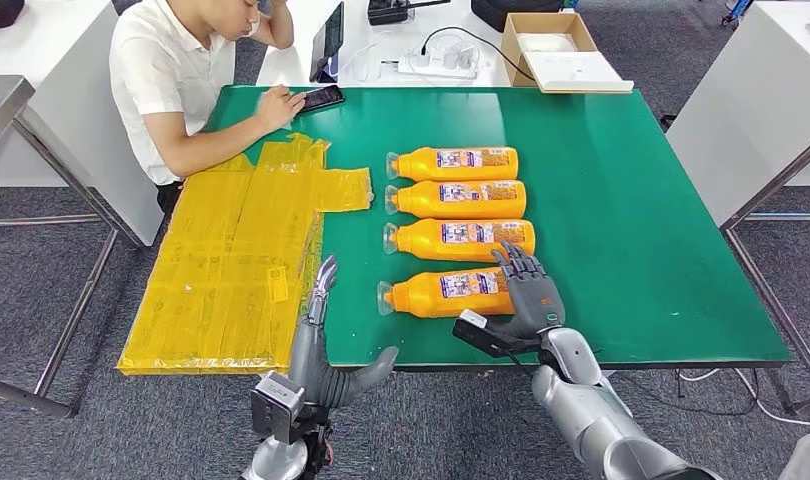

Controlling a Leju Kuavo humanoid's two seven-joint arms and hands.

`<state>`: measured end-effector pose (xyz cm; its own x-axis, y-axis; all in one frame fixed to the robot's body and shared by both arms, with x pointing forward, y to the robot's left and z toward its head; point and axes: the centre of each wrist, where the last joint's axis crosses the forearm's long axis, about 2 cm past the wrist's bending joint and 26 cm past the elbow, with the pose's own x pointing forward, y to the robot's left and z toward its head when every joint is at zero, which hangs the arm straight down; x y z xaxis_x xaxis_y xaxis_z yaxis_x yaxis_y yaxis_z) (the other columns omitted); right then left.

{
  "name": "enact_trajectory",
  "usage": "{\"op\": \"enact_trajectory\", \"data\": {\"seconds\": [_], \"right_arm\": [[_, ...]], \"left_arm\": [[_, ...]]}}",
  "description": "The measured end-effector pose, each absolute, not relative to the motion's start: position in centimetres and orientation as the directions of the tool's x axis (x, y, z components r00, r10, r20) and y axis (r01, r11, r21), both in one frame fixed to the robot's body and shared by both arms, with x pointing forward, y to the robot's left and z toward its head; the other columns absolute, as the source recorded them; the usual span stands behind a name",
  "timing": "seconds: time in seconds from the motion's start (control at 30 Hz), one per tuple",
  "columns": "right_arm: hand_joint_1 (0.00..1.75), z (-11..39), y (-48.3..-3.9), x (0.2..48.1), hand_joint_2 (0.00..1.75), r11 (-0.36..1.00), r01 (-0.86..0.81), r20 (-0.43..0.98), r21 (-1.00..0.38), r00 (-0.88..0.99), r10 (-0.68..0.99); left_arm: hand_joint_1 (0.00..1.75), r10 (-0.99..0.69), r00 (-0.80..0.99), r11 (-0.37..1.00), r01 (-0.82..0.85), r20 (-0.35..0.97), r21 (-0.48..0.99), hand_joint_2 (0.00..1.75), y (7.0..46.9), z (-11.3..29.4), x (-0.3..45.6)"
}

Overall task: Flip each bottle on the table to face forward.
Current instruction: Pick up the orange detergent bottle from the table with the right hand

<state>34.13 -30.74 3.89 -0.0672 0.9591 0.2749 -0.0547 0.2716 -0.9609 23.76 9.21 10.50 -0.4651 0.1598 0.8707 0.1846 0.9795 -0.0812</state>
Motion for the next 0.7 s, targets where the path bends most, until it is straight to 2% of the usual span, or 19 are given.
{"op": "enact_trajectory", "data": {"seconds": [0.1, 0.13, 0.23, 0.27, 0.5, 0.7], "right_arm": [[0.01, 3.9, -30.7, 34.3, 1.75, 0.269, -0.090, 0.274, -0.959, -0.054, 0.960], [0.36, 4.0, -30.6, 34.4, 1.75, 0.268, -0.106, 0.275, -0.957, -0.050, 0.960], [1.65, 4.1, -30.6, 34.8, 1.75, 0.265, -0.173, 0.276, -0.949, -0.047, 0.960], [1.74, 4.1, -30.6, 34.9, 1.75, 0.261, -0.199, 0.276, -0.945, -0.049, 0.960], [1.59, 4.5, -30.5, 35.4, 1.75, 0.236, -0.261, 0.265, -0.936, -0.081, 0.961], [1.63, 4.3, -30.2, 35.2, 1.75, 0.254, -0.269, 0.287, -0.929, -0.089, 0.954]], "left_arm": [[0.00, 0.161, -0.463, 0.979, 0.187, 0.871, -0.081, 1.75, 9.2, 10.5, 23.8], [0.00, 0.161, -0.462, 0.979, 0.188, 0.872, -0.081, 1.75, 9.2, 10.5, 23.8], [0.00, 0.163, -0.460, 0.978, 0.192, 0.873, -0.082, 1.75, 9.2, 10.4, 23.8], [0.00, 0.164, -0.459, 0.978, 0.193, 0.873, -0.082, 1.75, 9.2, 10.4, 23.8], [0.00, 0.166, -0.457, 0.977, 0.199, 0.874, -0.082, 1.75, 9.2, 10.4, 23.7], [0.00, 0.168, -0.457, 0.976, 0.202, 0.874, -0.082, 1.75, 9.2, 10.4, 23.7]]}}
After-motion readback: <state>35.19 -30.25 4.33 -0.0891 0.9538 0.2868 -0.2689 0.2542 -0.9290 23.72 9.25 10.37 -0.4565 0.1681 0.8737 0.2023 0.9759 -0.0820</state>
